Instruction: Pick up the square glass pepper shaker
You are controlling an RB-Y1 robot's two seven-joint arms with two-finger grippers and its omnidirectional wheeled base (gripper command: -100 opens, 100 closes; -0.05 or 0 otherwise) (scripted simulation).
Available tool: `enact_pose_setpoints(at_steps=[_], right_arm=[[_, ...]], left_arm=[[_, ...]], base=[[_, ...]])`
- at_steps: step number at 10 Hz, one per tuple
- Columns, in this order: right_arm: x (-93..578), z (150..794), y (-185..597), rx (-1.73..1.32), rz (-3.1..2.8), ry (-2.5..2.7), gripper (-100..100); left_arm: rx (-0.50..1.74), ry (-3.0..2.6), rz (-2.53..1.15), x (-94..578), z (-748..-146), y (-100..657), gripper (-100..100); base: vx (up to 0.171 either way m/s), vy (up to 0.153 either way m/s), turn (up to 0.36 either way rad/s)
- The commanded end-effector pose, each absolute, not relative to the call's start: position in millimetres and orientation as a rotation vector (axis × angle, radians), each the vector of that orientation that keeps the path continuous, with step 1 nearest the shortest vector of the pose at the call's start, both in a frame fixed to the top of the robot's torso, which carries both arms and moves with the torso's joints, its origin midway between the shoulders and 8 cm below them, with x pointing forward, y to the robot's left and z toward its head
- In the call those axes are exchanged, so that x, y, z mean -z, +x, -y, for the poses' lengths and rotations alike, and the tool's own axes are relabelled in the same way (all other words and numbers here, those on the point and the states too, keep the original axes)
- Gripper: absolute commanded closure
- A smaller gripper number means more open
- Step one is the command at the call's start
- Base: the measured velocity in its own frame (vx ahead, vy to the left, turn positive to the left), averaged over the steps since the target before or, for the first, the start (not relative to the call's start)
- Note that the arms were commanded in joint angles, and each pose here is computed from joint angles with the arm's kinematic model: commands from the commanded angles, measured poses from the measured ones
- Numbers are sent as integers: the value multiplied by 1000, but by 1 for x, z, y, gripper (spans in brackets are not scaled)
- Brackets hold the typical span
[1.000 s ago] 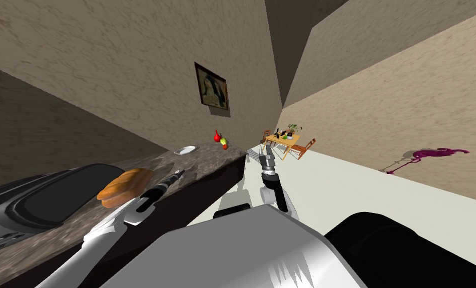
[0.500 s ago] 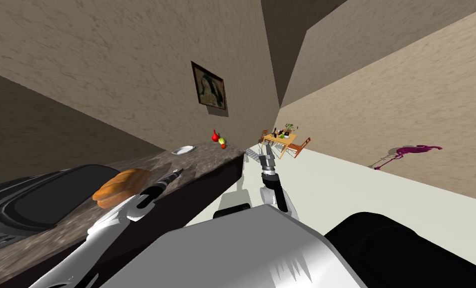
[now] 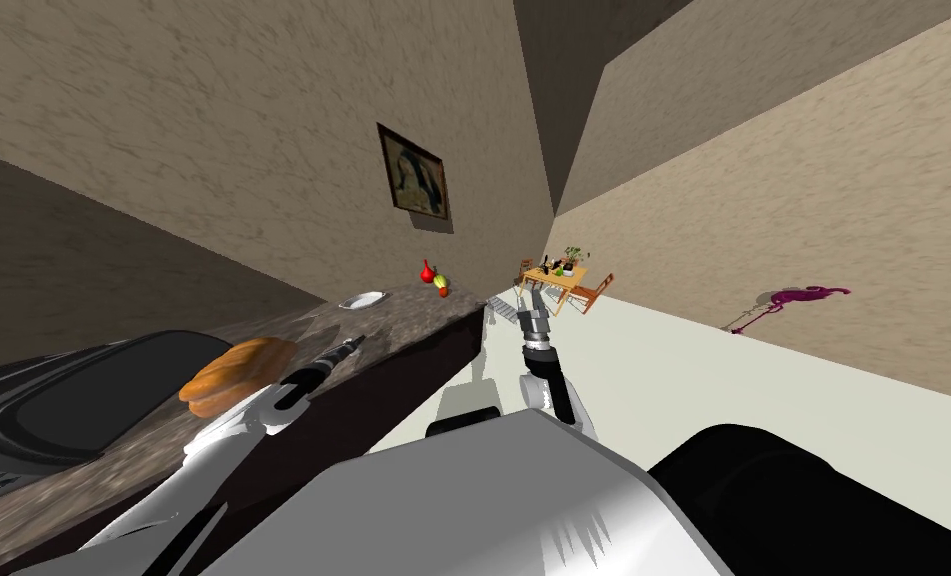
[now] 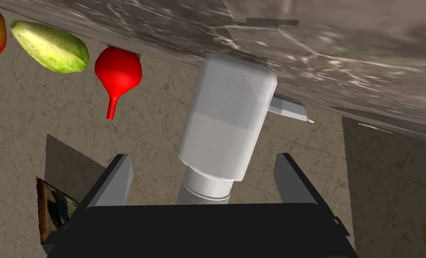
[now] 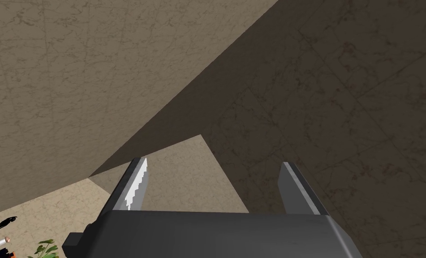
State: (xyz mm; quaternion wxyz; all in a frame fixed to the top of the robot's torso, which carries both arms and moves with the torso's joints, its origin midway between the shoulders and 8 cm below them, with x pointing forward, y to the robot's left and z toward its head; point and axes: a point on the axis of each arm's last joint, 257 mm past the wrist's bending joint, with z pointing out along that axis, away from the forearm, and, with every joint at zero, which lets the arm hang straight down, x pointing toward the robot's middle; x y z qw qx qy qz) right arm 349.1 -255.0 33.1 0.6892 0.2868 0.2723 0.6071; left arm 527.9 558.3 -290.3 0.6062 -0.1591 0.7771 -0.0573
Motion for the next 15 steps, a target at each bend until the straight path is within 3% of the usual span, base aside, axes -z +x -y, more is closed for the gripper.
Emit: enact_pose_setpoints(at_steps=[1,8,9,13,14,15], right_arm=[[-33,255,349,-1358,-609,642,0],[-33,255,349,-1358,-609,642,0],[-33,255,349,-1358,-609,642,0],[-33,255,349,-1358,-609,642,0],[-33,255,349,-1358,-609,642,0],[-33,255,349,-1358,-609,642,0]], left_arm=[[140,-380,-1788,286,-559,537,-100],[140,-426,-1801,291,-571,541,-100],[139,-428,-1803,292,-572,540,100],[138,-427,-1802,292,-572,540,100],[138,-427,-1802,292,-572,540,0],[110,-439,-1818,303,-577,528,100]], base=[[-79,-33,-85],[-34,-17,-23],[0,0,0],[0,0,0],[0,0,0],[75,28,111]])
